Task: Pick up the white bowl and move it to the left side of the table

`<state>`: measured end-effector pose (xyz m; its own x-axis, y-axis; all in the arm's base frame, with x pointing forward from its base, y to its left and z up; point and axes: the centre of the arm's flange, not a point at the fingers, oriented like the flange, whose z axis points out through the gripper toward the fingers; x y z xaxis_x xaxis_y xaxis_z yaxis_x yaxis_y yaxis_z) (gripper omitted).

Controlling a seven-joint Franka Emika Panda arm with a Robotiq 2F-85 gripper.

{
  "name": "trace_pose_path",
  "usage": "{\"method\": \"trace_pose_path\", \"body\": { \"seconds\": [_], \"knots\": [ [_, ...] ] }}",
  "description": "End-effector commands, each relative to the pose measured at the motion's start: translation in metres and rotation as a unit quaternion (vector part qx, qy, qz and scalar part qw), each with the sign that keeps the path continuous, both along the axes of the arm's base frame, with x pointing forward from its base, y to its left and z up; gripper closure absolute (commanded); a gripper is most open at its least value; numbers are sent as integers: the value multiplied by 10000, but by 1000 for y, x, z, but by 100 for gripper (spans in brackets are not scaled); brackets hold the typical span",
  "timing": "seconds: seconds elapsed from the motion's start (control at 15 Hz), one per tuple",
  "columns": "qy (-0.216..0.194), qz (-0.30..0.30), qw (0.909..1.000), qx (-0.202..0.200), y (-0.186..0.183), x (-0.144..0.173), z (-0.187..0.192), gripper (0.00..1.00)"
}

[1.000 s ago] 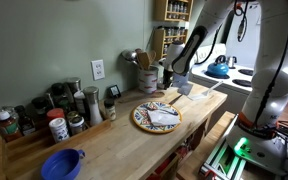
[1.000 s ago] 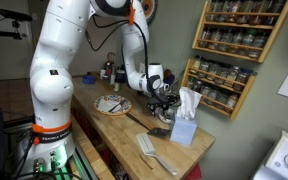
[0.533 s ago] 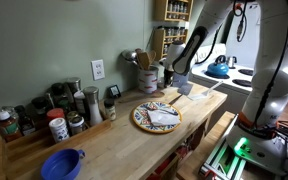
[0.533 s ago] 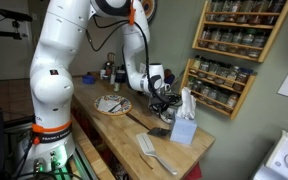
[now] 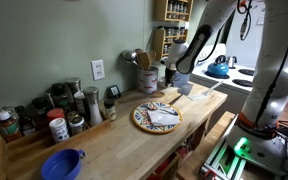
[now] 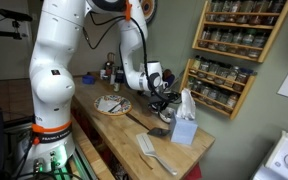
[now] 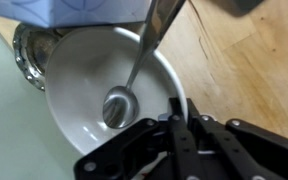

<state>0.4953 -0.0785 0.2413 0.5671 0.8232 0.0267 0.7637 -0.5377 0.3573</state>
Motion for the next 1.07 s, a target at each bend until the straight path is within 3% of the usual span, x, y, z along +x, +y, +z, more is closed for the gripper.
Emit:
{"method": "trace_pose_path", "body": {
  "seconds": [0.0, 0.2, 0.6, 0.8, 1.0],
  "knots": [
    [-261, 291, 9990, -195, 19, -38, 27, 98],
    [-363, 700, 9965, -289, 34, -51, 40, 98],
    [-111, 1437, 9893, -208, 71, -98, 47, 98],
    [-234, 1885, 9813, -308, 91, -122, 53, 98],
    [-463, 2358, 9695, -484, 109, -127, 69, 98]
  ]
}}
